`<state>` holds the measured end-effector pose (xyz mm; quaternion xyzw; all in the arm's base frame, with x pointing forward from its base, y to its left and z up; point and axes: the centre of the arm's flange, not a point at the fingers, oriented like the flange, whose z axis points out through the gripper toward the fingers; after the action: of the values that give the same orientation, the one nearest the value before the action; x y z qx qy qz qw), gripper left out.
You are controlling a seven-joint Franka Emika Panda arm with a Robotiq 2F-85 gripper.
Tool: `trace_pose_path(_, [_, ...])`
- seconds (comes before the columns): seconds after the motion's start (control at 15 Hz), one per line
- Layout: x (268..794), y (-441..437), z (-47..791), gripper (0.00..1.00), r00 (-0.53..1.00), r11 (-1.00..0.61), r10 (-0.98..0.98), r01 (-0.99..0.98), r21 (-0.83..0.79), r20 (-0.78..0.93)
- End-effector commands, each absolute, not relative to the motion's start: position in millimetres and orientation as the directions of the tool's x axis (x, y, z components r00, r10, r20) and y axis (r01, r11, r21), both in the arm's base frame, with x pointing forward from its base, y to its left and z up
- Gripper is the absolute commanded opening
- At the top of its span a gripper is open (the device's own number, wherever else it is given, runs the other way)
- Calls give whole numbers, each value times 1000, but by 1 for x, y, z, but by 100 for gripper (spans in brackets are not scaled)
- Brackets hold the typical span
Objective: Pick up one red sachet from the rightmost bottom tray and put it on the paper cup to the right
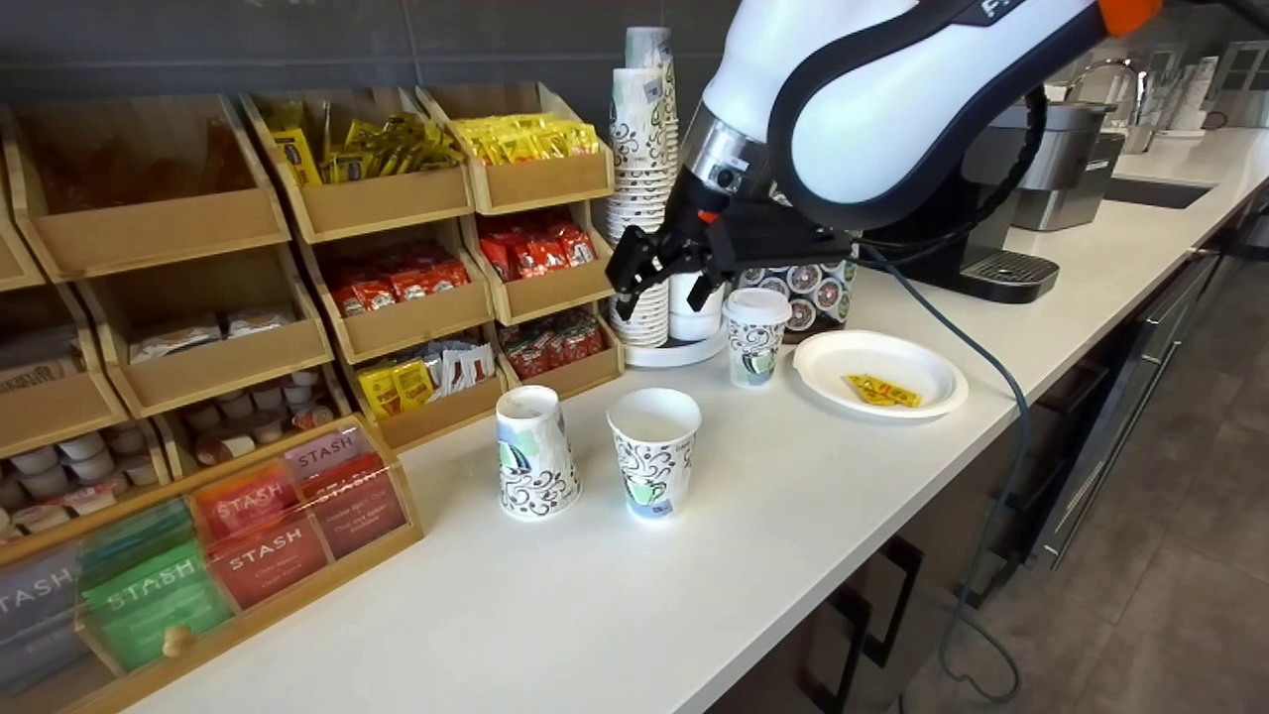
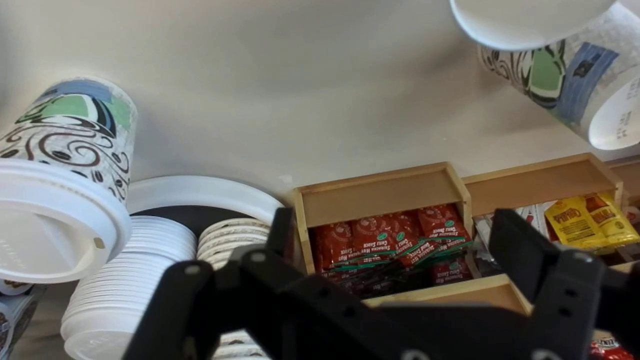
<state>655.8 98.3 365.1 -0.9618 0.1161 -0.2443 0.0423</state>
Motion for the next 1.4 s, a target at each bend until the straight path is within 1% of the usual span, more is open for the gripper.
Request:
trace_pose_path(0.0, [656,98,365,100,853,-969,-244,-203,-138,461])
trace_pose_path(0.2, [656,98,365,100,853,-969,-244,-203,-138,461])
trace_pose_path(0.27, [671,99,357,100,837,-971,-237,-205,-119,494])
trace_pose_path(0.47, [696,103,331,100,849,-984,-176,-165,-67,498])
trace_pose_path(0.67, [715,114,308,100,865,-992,-128,-112,-63,485])
trace_pose_path(0.87, [736,118,297,100,827,-999,-51,-37,-35,560])
trace_pose_path(1.07, [753,114,292,100,802,-999,15,32,-19,597])
trace_pose_path(1.33, [768,97,283,100,795,-995,84,94,15,601])
